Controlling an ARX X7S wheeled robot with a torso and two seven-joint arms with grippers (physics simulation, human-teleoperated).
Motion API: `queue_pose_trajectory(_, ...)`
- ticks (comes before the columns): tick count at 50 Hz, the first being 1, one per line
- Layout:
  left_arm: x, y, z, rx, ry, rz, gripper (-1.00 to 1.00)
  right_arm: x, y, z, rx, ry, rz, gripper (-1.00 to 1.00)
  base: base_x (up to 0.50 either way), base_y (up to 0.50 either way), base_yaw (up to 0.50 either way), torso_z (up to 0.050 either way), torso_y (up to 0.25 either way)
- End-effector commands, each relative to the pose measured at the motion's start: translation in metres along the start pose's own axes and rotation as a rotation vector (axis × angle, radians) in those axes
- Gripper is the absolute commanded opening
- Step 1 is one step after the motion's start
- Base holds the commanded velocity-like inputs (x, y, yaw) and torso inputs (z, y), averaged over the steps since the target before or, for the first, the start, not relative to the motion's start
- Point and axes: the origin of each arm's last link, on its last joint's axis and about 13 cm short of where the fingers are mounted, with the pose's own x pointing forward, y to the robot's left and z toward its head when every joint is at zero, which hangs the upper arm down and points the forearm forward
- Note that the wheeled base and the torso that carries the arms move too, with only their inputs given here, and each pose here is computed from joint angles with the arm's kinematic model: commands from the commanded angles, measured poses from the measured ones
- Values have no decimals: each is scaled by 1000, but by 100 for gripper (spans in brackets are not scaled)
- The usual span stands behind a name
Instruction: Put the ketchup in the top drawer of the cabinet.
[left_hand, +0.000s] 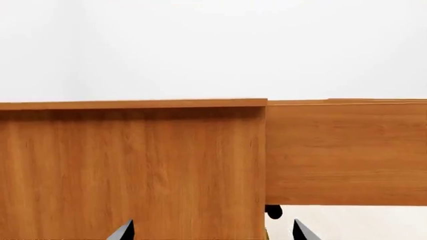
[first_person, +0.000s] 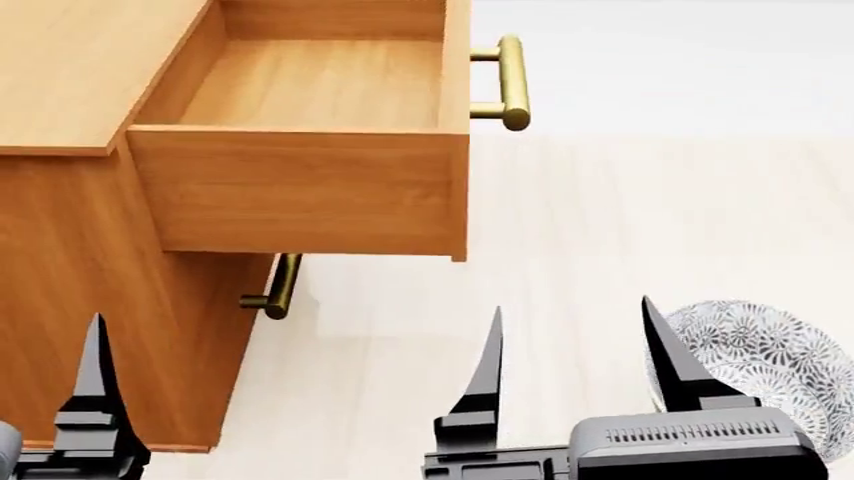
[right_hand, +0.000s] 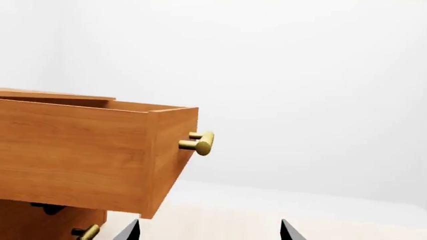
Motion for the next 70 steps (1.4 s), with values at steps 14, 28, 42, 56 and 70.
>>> queue_pose_trajectory(14,-1,0,1,2,-1,2,100,-1,-1,2,37,15,6,100,0,90,0,0,0)
queue_pose_trajectory(28,1,0,-2,3,3,2,100,1,-1,0,19,-3,0,100,0,-174,0,0,0)
queue_pose_trajectory(42,2,0,-6,27,4,16,100,4,-30,8,-64,-22,-30,100,0,0,0,0,0)
queue_pose_trajectory(56,3,-1,-6,23,9,13,100,7,-82,12,-190,-4,-118,100,0,0,0,0,0)
queue_pose_trajectory(70,3,-2,-7,26,15,18,100,14,-119,11,-179,-27,-100,100,0,0,0,0,0)
